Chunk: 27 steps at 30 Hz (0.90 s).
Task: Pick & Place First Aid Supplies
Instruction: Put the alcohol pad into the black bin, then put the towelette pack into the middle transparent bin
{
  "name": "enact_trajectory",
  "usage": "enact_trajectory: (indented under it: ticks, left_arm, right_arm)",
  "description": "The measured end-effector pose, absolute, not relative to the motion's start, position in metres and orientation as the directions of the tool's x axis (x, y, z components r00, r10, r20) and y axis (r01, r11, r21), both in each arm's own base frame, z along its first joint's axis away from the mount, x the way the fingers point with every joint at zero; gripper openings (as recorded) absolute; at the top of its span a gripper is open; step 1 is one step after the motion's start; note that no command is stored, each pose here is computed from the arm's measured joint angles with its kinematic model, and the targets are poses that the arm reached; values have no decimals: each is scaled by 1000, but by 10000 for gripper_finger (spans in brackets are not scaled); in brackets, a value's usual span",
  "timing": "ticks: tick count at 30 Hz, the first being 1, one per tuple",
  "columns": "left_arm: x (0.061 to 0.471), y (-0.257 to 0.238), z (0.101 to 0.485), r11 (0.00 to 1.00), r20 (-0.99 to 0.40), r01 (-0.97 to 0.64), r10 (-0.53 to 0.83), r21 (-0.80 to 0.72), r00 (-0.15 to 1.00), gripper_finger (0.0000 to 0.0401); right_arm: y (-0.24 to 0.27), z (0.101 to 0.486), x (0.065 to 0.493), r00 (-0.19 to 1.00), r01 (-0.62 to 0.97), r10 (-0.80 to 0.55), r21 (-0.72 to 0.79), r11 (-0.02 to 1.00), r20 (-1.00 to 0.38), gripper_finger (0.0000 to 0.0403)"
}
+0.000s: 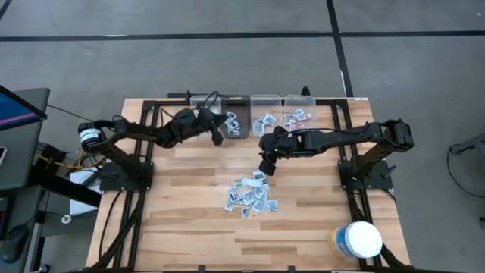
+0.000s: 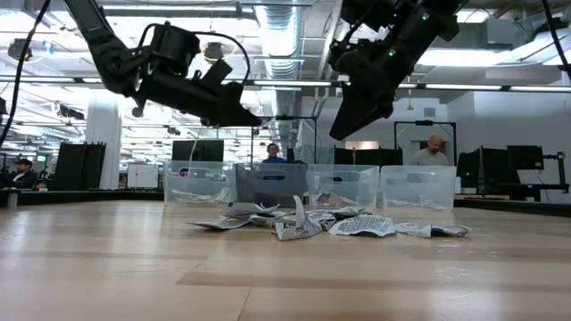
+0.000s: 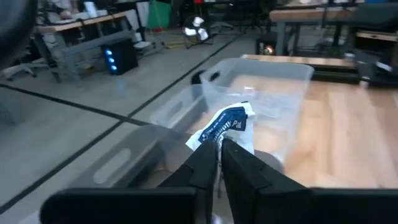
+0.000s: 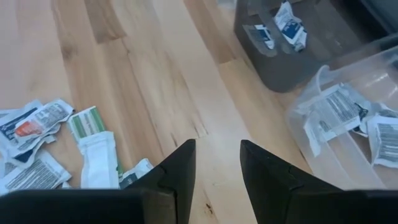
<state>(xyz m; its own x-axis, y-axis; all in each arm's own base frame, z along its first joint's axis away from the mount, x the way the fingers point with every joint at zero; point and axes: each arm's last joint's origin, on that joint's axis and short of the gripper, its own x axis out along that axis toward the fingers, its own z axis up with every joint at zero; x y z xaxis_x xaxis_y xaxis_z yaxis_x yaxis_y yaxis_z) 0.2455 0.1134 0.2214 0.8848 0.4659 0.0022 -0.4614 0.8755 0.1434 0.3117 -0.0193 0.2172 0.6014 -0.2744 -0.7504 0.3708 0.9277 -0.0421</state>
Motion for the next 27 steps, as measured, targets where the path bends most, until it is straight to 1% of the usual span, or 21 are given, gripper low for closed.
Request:
enact_trajectory:
  ticks: [4, 8, 11, 15, 18, 20, 23, 27]
  left_arm:
    - [242, 121, 222, 862, 9, -488, 491, 138, 871, 49]
    - [241, 124, 223, 870, 23, -482, 483, 99, 876, 76]
    - [241, 124, 224, 872, 31, -480, 479, 96, 877, 91]
    - [241, 124, 224, 873, 32, -479, 478, 94, 878, 99]
    - [242, 120, 225, 880, 32, -466, 466, 94, 884, 99]
    - [244, 116, 225, 896, 34, -435, 434, 90, 900, 98]
    - [248, 107, 225, 932, 27, -351, 350, 89, 936, 96]
    - [248, 91, 226, 973, -30, -214, 217, 83, 976, 97]
  right_arm:
    - [-21, 217, 311, 597, 400, -287, -33, 916, -749, 120]
    - [-26, 218, 312, 600, 417, -300, -30, 908, -742, 120]
    - [-30, 218, 312, 603, 429, -308, -26, 903, -736, 120]
    - [-33, 219, 313, 609, 436, -313, -22, 899, -729, 120]
    - [-33, 219, 313, 608, 407, -314, -54, 912, -729, 120]
    - [-33, 219, 313, 607, 374, -313, -86, 924, -730, 120]
    - [-33, 218, 311, 593, 343, -310, -115, 932, -743, 120]
    - [-31, 214, 304, 553, 314, -303, -143, 939, -776, 120]
